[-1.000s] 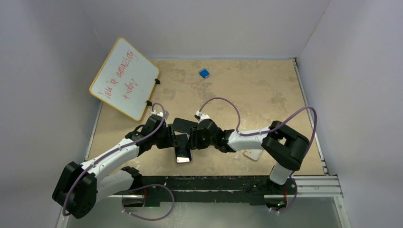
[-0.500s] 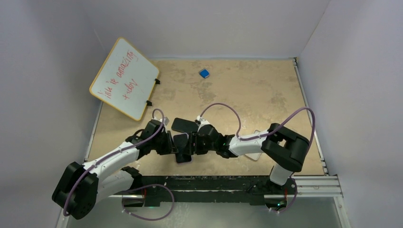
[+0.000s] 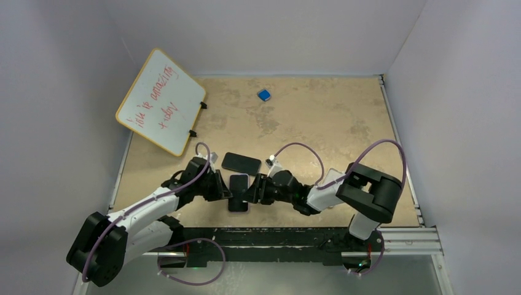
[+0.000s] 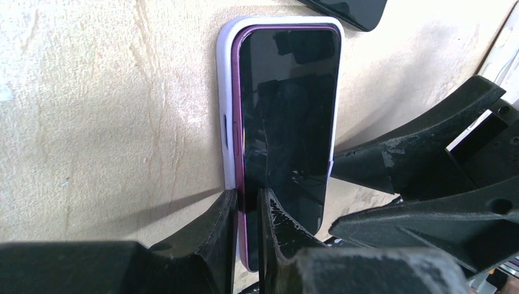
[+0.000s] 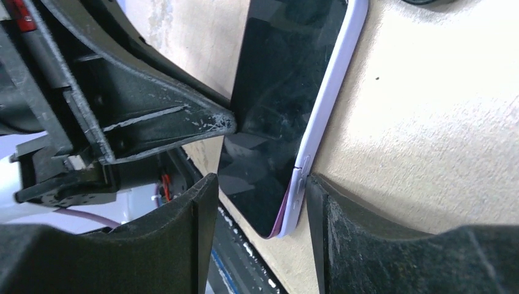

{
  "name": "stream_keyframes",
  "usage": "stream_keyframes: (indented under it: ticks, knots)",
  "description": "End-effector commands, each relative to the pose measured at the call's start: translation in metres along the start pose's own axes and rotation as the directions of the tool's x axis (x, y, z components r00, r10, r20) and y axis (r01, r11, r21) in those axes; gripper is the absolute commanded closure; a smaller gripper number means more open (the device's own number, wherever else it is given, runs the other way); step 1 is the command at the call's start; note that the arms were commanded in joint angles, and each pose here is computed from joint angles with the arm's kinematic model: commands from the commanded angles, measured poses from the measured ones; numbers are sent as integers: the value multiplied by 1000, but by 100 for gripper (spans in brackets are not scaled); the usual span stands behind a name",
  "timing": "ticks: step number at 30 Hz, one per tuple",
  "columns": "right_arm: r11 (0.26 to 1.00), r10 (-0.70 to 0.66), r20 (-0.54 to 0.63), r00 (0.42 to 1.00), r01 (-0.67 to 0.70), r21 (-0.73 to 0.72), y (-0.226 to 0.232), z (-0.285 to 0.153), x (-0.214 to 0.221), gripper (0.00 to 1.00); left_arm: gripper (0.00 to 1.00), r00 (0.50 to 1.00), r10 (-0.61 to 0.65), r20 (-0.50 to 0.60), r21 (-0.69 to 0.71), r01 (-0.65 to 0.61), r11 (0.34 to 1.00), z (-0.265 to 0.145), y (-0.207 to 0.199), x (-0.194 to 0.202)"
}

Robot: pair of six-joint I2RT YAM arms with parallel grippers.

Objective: Put the phone into the phone case

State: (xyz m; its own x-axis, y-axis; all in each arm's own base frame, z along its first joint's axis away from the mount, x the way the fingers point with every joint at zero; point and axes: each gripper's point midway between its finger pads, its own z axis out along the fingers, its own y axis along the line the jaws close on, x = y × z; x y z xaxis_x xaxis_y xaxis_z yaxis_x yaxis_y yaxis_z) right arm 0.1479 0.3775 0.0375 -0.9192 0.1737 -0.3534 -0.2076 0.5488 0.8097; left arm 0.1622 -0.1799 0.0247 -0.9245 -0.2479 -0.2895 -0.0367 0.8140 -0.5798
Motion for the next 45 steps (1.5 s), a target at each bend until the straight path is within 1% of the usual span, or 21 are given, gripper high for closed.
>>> stream_keyframes:
  ticks: [1, 5, 8, 10, 19, 23, 26, 31, 32, 35, 37, 38, 41, 45]
  knots:
    - [944, 29, 66, 997, -5, -331, 88, -23, -21, 44, 85, 998, -12, -65, 103, 19, 994, 0, -18, 14]
    - [935, 36, 73, 997, -8, -354, 90, -25, -22, 44, 82, 997, -15, -70, 111, 23, 994, -1, -19, 16]
    - [930, 37, 113, 993, 8, -368, 92, -28, -28, 43, 76, 997, -16, -79, 117, 25, 993, -2, -19, 18]
    - [938, 40, 95, 995, -4, -348, 88, -25, -25, 43, 73, 996, -18, -82, 117, 27, 993, -3, -19, 20]
    - [933, 56, 84, 995, -23, -359, 87, -22, -23, 43, 72, 995, -35, -92, 148, 48, 988, -3, -23, 22]
    - [921, 69, 92, 993, -28, -387, 90, -25, -24, 43, 72, 995, -48, -93, 177, 64, 982, -5, -30, 21]
    - [915, 83, 99, 992, -37, -403, 90, -26, -25, 43, 72, 995, -49, -86, 172, 63, 983, -6, -29, 20]
    - [903, 103, 82, 991, -58, -425, 89, -23, -22, 43, 71, 993, -55, -100, 179, 72, 981, -4, -30, 23]
    - [899, 108, 78, 991, -64, -434, 90, -23, -21, 44, 70, 993, -58, -105, 185, 77, 980, -4, -31, 23]
    - [892, 119, 70, 990, -76, -446, 89, -22, -20, 44, 62, 993, -58, -103, 185, 76, 980, -4, -30, 23]
    - [903, 126, 68, 990, -86, -420, 82, -18, -18, 44, 62, 994, -56, -98, 175, 73, 982, -4, -28, 23]
    - [909, 131, 65, 989, -94, -406, 79, -16, -18, 44, 63, 994, -57, -98, 173, 73, 982, -4, -28, 24]
    - [928, 138, 47, 989, -113, -355, 69, -11, -14, 50, 67, 994, -54, -97, 175, 70, 982, -4, -29, 22]
    - [982, 127, 0, 992, -126, -141, 35, 9, -4, 59, 72, 994, -47, -98, 166, 63, 984, -2, -28, 21]
